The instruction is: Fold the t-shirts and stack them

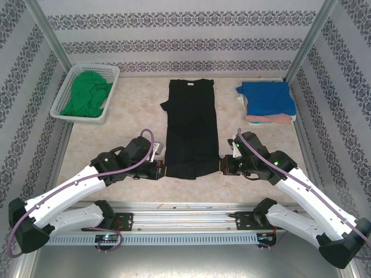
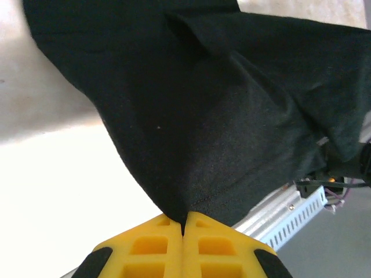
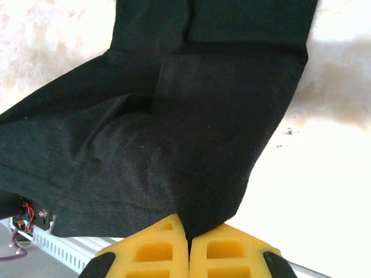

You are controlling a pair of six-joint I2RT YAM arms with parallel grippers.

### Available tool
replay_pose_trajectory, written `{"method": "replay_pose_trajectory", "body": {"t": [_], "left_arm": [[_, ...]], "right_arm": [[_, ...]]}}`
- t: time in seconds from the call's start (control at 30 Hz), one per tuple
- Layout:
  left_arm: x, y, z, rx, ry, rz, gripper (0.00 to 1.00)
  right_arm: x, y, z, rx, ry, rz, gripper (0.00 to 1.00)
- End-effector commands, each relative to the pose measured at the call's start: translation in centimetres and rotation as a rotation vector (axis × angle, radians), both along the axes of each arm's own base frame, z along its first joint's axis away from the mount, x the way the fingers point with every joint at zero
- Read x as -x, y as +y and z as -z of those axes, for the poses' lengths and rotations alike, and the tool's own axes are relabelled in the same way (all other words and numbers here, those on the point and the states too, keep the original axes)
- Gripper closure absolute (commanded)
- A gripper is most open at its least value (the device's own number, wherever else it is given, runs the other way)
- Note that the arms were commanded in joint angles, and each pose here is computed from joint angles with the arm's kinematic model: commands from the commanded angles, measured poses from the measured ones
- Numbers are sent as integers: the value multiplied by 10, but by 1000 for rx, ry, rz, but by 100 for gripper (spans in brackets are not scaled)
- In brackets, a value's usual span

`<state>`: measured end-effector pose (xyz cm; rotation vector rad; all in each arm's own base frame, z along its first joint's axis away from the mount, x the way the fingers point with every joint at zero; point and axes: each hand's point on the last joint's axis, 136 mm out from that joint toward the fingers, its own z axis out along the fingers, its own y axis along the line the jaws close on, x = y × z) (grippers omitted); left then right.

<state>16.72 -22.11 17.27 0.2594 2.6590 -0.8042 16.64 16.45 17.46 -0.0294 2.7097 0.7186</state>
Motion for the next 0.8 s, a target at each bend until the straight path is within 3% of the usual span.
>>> {"method": "replay_pose_trajectory", "body": {"t": [0.0, 0.3, 0.43, 0.53, 0.77], "left_arm": [[-15, 10, 0, -83, -33, -40, 100], [-125, -26, 5, -51, -32, 11, 100], [-169, -23, 13, -49, -2, 21, 100], [-201, -15, 21, -10, 14, -1, 100], [-263, -6, 48, 56, 75, -41, 100]], "right_arm": [[-13, -2, 14, 30, 27, 21, 95], [-111, -3, 22, 50, 17, 60, 96], [-156, -5, 23, 54, 21, 69, 95], [-190, 0, 23, -21, 31, 48, 93], [-260, 0, 51, -61, 88, 56, 94]]}}
